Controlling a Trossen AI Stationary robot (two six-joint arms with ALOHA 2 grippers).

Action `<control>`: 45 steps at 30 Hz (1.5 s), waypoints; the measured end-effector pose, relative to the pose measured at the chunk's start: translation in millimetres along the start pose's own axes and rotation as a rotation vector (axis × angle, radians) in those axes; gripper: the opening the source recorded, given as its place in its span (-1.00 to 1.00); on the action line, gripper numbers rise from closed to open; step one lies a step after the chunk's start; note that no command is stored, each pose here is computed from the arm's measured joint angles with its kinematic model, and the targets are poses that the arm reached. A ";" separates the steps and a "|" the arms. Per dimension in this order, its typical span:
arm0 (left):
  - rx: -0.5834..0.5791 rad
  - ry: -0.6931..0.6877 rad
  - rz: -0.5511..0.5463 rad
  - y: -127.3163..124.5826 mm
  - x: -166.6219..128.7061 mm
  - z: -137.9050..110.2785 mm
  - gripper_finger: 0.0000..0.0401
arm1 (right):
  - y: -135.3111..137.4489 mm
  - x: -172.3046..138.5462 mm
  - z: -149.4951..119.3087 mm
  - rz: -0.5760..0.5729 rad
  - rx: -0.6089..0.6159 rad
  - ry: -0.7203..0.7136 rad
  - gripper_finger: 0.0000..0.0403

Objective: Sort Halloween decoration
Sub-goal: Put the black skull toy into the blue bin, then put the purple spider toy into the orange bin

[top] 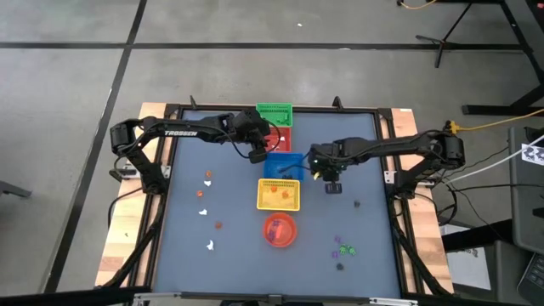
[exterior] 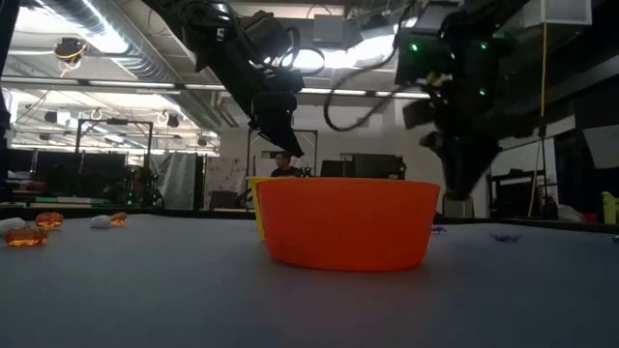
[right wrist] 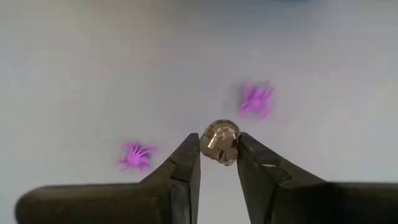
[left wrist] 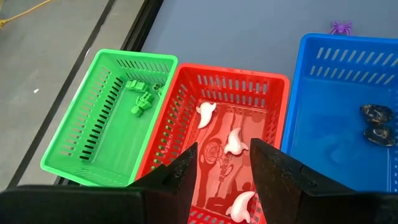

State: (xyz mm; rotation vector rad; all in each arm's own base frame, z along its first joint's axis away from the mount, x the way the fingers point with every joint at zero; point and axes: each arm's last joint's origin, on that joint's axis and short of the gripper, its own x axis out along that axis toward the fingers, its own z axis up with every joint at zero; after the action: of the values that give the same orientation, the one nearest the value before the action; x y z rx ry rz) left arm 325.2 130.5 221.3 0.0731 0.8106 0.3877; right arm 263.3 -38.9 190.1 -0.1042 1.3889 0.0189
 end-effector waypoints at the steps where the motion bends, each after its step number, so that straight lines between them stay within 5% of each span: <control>1: 0.000 0.000 0.000 0.1 0.0 0.0 -0.34 | -0.9 -3.3 3.3 -0.008 -0.012 -0.015 -0.58; 14: 0.000 0.000 0.000 0.1 -0.1 0.0 -0.34 | -9.7 -17.2 39.9 -0.108 -0.093 -0.362 -0.57; 29: 0.000 0.000 0.000 0.1 -0.1 0.0 -0.34 | -13.7 -25.8 56.1 -0.160 -0.079 -0.550 -0.53; 38: 0.000 0.000 0.000 0.1 -0.1 0.0 -0.34 | -13.8 -25.7 55.8 -0.166 -0.076 -0.546 -0.06; 45: 0.000 0.000 0.000 0.2 -0.1 0.0 -0.34 | -17.5 -25.9 54.7 -0.285 -0.038 -0.511 0.26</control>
State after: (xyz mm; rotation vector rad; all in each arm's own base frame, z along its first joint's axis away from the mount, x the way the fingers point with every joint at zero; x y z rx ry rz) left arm 325.1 130.6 221.4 0.0734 0.8103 0.3881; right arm 313.5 -50.4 226.3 -0.3065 0.8546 -0.1561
